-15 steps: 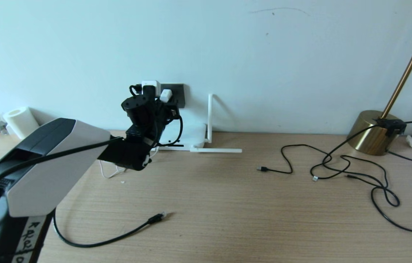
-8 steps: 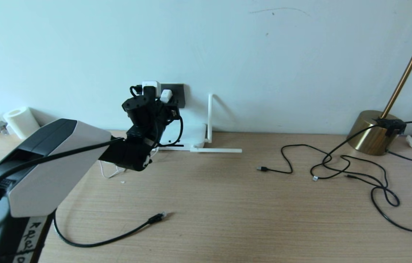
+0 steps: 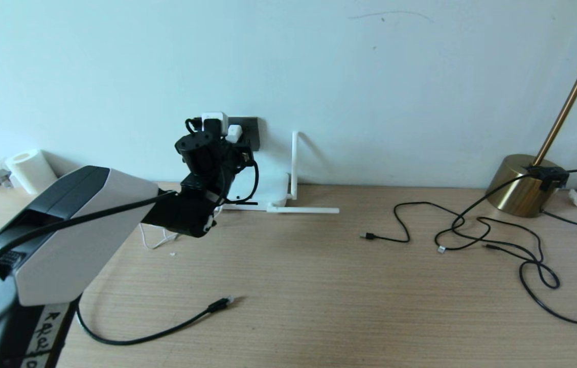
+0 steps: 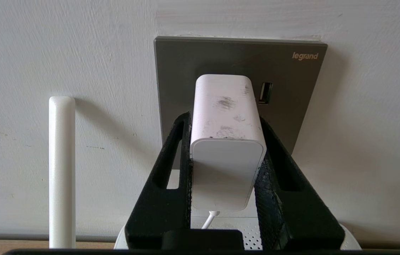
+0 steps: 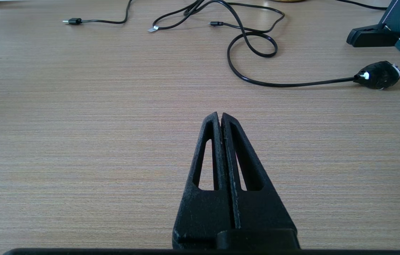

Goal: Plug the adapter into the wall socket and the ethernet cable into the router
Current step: Plug plug into socket

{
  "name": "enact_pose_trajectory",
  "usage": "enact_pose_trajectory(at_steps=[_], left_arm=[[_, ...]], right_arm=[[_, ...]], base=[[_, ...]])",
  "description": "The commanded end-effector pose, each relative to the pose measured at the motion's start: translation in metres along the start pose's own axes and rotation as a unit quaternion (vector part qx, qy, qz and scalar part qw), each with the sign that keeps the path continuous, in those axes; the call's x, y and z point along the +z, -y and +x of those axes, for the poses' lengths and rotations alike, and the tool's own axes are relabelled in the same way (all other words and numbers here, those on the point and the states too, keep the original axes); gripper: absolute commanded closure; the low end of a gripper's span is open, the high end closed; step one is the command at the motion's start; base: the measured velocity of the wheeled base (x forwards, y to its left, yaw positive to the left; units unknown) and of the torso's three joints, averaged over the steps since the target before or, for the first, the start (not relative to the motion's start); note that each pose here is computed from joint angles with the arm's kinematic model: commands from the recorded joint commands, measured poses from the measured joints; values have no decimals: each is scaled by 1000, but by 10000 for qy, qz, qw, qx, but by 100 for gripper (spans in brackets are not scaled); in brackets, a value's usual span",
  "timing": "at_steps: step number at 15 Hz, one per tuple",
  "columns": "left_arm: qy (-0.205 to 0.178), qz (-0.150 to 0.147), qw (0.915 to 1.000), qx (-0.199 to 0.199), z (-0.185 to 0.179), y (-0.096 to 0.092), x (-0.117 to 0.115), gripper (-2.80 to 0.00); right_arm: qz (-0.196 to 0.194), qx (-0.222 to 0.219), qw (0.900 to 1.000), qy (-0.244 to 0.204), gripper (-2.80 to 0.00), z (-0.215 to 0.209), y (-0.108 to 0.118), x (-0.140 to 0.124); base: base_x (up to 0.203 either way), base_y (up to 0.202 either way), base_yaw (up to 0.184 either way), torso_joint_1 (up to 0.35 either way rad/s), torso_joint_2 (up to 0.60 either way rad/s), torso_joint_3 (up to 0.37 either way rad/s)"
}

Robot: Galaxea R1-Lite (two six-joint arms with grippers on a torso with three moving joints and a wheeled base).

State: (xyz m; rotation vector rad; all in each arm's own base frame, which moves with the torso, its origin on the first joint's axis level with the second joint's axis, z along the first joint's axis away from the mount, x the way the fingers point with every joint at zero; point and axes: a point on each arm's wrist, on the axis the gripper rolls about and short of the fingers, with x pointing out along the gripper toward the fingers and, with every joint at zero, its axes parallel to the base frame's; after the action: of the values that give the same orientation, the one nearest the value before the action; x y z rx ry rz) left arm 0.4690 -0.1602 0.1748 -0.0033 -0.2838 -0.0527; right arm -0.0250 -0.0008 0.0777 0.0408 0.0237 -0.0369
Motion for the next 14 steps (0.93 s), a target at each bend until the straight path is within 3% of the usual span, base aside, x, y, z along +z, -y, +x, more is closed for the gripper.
enact_pose_trajectory(at_steps=[1, 14], left_arm=[[33, -10, 10000, -6, 0, 1, 0, 0], [27, 1, 10000, 4, 2, 1, 4, 0]], right_arm=[[1, -2, 10000, 1, 0, 0, 0, 0], [1, -2, 10000, 2, 0, 0, 0, 0]], base=[[0, 0, 0, 0, 0, 0], [0, 0, 0, 0, 0, 0]])
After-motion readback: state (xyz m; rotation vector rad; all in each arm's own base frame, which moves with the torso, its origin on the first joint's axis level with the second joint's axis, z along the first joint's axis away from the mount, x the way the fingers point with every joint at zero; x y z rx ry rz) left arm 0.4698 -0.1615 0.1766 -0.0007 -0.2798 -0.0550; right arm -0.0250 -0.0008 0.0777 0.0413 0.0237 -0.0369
